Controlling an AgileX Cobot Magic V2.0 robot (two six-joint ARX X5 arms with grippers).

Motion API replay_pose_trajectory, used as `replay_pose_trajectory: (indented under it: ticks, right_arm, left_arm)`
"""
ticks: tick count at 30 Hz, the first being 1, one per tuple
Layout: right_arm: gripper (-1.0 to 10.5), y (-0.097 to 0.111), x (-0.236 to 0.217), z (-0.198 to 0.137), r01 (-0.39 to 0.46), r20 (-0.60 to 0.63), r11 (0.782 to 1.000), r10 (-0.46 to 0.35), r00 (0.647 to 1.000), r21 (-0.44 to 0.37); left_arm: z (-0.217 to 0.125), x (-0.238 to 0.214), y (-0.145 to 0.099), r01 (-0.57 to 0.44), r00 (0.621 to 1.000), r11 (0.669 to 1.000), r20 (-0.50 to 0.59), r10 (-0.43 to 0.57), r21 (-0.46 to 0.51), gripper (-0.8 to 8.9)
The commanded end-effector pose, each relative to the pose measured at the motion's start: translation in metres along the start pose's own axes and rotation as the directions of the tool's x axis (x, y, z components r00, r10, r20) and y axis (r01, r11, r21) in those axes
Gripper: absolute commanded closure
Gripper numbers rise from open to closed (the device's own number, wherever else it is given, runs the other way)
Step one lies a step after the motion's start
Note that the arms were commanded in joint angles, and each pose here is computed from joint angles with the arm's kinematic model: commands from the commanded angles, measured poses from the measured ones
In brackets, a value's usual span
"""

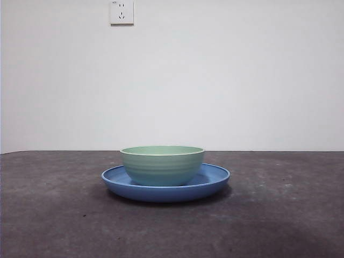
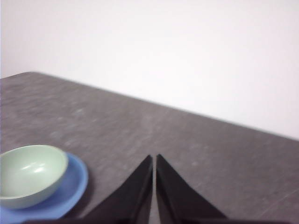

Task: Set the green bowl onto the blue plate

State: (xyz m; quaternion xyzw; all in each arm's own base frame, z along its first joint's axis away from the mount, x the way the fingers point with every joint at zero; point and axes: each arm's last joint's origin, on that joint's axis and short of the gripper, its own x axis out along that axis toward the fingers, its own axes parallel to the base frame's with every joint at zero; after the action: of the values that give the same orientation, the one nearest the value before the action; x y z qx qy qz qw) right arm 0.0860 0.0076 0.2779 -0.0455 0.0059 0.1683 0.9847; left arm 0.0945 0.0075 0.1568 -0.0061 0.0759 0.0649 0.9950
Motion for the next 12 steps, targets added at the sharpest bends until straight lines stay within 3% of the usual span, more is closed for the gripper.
replay_pose_trajectory:
  ticks: [1, 12]
  right_arm:
    - [9.4, 0.001, 0.000, -0.018, 0.032, 0.040, 0.999, -0.031, 0.999, -0.024]
    - [9.4, 0.004, 0.006, -0.093, 0.095, 0.000, 0.995, -0.095, 0.996, 0.008]
  left_arm:
    - [-0.007, 0.002, 0.000, -0.001, 1.000, 1.000, -0.025, 0.001, -0.002, 7.99]
    - [-0.007, 0.002, 0.000, -0.001, 1.000, 1.000, -0.025, 0.001, -0.002, 7.99]
